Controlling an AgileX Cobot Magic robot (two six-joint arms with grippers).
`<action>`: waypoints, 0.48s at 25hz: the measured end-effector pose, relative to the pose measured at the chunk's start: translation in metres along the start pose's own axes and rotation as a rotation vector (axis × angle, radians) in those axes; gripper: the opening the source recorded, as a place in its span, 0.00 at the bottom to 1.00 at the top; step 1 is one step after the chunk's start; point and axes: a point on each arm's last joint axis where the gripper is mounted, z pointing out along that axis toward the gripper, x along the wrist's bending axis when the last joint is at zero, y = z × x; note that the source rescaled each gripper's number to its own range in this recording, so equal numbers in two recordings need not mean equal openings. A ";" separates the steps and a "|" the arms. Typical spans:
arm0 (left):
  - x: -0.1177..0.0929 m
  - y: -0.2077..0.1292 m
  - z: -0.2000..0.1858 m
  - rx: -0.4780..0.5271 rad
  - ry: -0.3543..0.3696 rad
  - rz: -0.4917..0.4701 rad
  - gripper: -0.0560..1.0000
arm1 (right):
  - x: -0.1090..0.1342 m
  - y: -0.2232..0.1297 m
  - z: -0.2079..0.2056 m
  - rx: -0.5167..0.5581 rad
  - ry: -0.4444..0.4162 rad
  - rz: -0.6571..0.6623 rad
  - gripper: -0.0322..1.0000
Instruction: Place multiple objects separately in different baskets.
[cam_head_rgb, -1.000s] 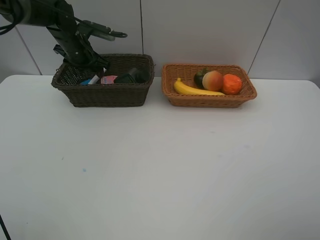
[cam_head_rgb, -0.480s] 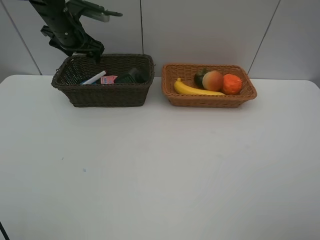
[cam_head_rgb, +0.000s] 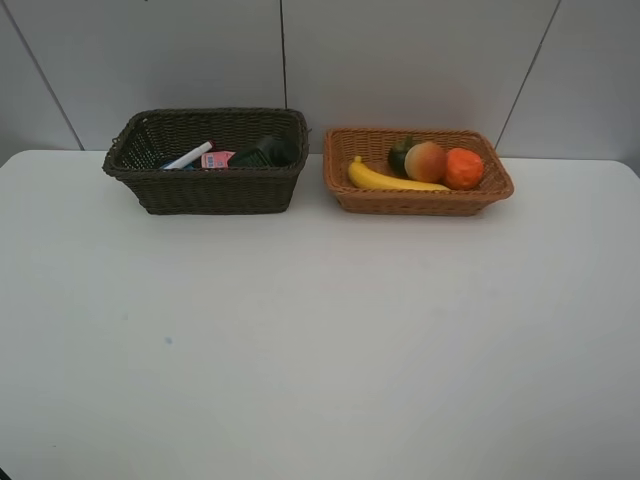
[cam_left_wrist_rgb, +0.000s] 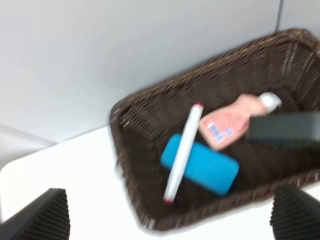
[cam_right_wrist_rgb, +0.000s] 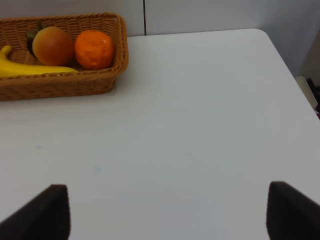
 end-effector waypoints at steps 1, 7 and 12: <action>0.000 -0.003 -0.012 0.013 0.016 0.005 1.00 | 0.000 0.000 0.000 0.000 0.000 0.000 1.00; 0.007 -0.029 -0.113 -0.071 0.076 -0.017 1.00 | 0.000 0.000 0.000 0.000 0.000 0.000 1.00; 0.030 -0.075 -0.179 -0.214 0.101 -0.076 1.00 | 0.000 0.000 0.000 0.000 0.000 0.000 1.00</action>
